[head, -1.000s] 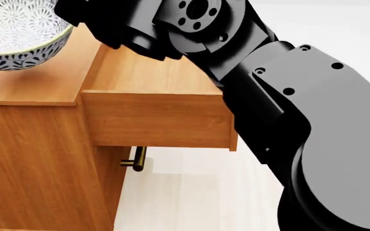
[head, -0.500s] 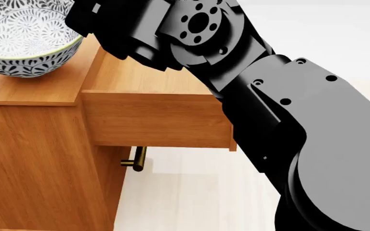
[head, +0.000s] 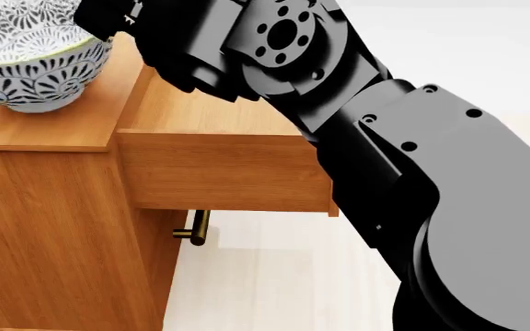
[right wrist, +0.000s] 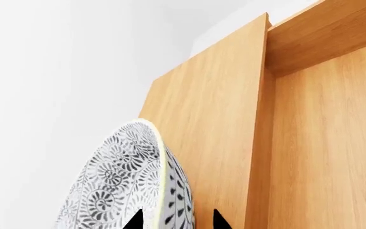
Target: Put the bowl on top of the cabinet.
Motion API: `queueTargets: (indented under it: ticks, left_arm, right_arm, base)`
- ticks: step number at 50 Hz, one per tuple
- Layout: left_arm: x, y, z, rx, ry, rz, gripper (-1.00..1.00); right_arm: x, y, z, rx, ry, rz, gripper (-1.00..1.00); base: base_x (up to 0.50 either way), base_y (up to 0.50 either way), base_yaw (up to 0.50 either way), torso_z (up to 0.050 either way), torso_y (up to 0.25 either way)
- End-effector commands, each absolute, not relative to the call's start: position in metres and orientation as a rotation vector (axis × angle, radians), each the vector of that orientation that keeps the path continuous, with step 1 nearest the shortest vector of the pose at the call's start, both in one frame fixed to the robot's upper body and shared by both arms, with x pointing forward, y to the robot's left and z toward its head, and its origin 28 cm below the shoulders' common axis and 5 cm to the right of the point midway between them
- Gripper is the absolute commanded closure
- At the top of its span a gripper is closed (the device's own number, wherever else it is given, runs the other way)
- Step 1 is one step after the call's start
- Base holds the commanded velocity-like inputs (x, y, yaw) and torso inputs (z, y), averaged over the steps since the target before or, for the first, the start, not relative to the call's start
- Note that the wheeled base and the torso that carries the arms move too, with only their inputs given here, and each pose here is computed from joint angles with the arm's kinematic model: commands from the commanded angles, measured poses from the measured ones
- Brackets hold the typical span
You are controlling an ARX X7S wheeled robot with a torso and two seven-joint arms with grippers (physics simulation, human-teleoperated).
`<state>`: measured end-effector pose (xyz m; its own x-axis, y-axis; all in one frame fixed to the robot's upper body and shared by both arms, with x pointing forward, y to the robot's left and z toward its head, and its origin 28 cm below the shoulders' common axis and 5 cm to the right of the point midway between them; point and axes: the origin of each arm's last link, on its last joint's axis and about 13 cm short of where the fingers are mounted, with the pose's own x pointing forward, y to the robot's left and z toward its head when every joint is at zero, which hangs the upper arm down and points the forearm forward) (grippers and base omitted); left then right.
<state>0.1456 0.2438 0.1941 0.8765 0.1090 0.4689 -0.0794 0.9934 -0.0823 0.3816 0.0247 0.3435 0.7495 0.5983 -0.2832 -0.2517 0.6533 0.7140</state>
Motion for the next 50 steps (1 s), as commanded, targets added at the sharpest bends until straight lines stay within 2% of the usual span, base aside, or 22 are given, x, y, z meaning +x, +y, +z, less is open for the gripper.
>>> queueTargets:
  ticks: [1,26,50]
  left_arm:
    - [0.145,0.244,0.194,-0.063,-0.493,0.099,-1.0]
    - [0.146,0.245,0.194,-0.065,-0.491,0.102,-1.0]
    - [0.143,0.246,0.195,-0.05,-0.496,0.111,-1.0]
  right_arm:
    - [0.38,0.026,0.345,0.696,0.529,0.527,-1.0]
    - [0.381,0.022,0.355,0.694,0.498,0.523,-1.0]
    - [0.387,-0.003,0.384,0.632,0.369,0.514,-1.0]
  base:
    - [0.0,0.0,0.0,0.0,0.0]
    - [0.0,0.0,0.0,0.0,0.0]
    - [0.0,0.0,0.0,0.0,0.0]
